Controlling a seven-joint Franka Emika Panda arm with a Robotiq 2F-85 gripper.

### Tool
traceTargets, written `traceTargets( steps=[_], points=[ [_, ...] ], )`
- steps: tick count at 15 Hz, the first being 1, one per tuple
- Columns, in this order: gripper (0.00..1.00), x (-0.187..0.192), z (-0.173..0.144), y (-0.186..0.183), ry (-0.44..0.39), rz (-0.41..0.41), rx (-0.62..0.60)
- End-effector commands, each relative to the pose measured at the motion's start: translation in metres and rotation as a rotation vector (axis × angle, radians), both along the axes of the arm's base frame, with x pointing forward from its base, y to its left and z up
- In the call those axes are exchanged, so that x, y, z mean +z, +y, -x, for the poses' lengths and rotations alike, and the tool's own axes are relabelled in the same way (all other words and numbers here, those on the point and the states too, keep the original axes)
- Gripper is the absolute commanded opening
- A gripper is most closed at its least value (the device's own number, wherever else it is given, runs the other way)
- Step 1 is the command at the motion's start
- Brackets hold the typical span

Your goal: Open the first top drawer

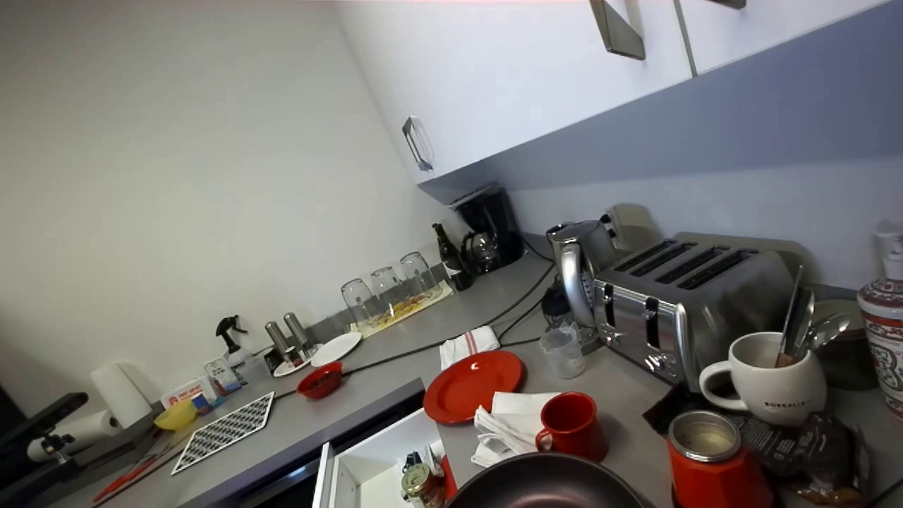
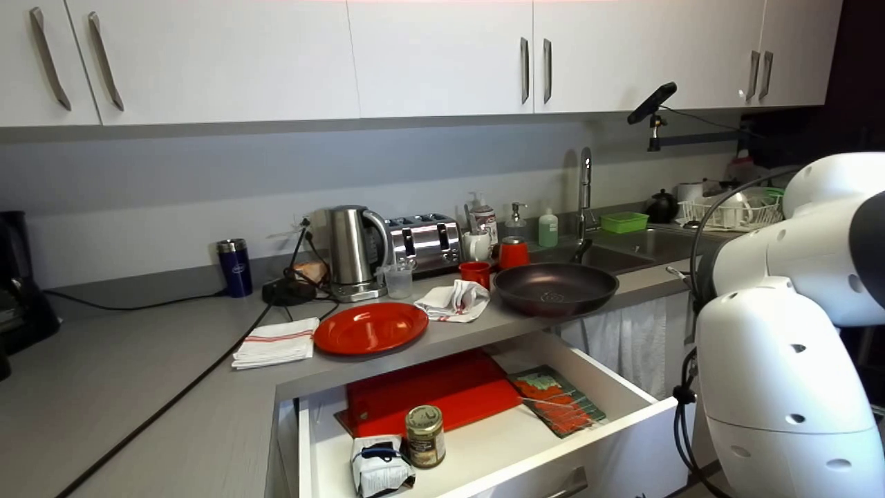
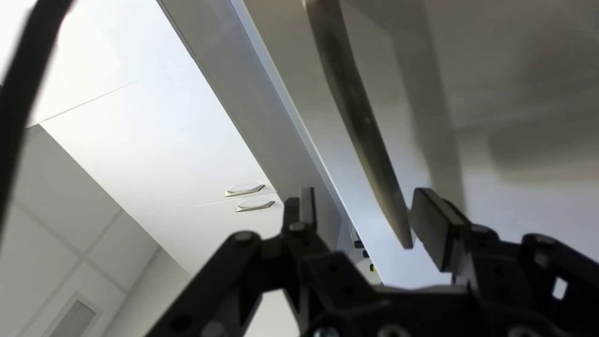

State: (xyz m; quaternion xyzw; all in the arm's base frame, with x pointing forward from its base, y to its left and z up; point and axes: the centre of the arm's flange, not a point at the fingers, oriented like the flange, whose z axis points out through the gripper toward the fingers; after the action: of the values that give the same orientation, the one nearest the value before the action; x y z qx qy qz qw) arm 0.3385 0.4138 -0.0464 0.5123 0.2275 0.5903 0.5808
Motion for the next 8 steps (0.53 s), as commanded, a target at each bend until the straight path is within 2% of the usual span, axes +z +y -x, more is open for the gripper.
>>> traceTargets(
  steps=[1, 3, 8],
  points=[
    [0.88, -0.008, 0.000, 0.026, -0.057, -0.130, 0.145],
    [0.99, -0.008, 0.001, 0.035, -0.074, -0.197, 0.230],
    [1.00, -0.001, 0.002, 0.042, -0.107, -0.343, 0.434]
  ],
)
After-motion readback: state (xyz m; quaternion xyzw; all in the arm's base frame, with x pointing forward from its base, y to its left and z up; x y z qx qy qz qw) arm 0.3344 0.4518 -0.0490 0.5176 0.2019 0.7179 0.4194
